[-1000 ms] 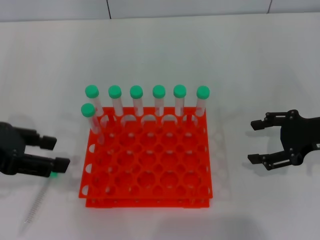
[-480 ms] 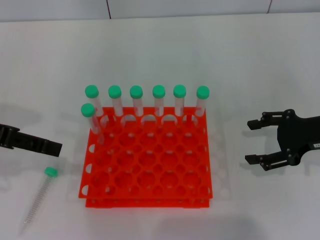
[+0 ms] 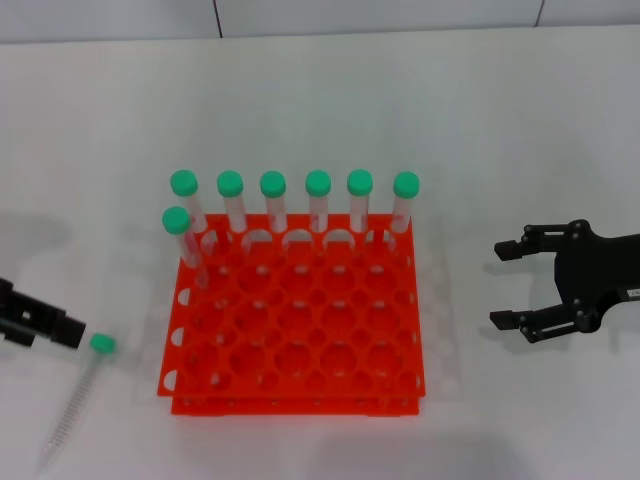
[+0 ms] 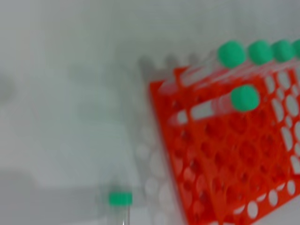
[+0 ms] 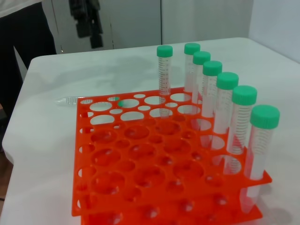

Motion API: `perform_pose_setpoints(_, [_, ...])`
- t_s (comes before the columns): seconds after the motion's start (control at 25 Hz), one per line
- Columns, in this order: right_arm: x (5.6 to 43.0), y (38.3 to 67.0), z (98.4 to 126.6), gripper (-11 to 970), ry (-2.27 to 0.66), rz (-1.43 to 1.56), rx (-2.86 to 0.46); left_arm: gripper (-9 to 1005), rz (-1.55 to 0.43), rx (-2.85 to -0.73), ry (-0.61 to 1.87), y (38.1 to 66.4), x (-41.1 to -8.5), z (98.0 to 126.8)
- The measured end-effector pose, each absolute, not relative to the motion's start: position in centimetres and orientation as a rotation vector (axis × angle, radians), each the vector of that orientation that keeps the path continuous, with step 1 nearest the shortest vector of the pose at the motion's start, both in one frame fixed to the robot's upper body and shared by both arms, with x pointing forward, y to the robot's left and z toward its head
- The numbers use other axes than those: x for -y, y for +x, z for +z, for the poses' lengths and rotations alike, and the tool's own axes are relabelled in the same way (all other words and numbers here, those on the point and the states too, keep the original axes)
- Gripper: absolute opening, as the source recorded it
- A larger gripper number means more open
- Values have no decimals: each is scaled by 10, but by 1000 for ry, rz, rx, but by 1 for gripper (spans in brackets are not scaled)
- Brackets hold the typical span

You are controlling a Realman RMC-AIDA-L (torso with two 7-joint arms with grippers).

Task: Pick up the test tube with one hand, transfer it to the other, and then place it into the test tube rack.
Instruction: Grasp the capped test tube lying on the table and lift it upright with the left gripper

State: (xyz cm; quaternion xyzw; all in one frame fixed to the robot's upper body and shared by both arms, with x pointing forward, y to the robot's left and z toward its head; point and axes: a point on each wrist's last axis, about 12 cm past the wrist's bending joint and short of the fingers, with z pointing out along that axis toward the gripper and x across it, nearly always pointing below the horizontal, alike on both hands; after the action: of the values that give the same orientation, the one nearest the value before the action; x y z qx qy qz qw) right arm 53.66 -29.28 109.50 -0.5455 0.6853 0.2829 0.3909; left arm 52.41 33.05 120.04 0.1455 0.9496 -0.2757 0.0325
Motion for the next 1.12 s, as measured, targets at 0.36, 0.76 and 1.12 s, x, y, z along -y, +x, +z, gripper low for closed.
perform_pose_setpoints(0.36, [292,537,1094,839,-1388,724,-1740,688,-753,-3052,442,536,-325,1194])
perform_pose_setpoints(0.76, [290,537,1094,839,-1386,727,-1737,670,-617,-3210,549,541,-306,1172])
perform_pose_setpoints(1.12, [290,537,1093,839,-1384,729,-1737,653,-527,-3262,567,540,-300,1161])
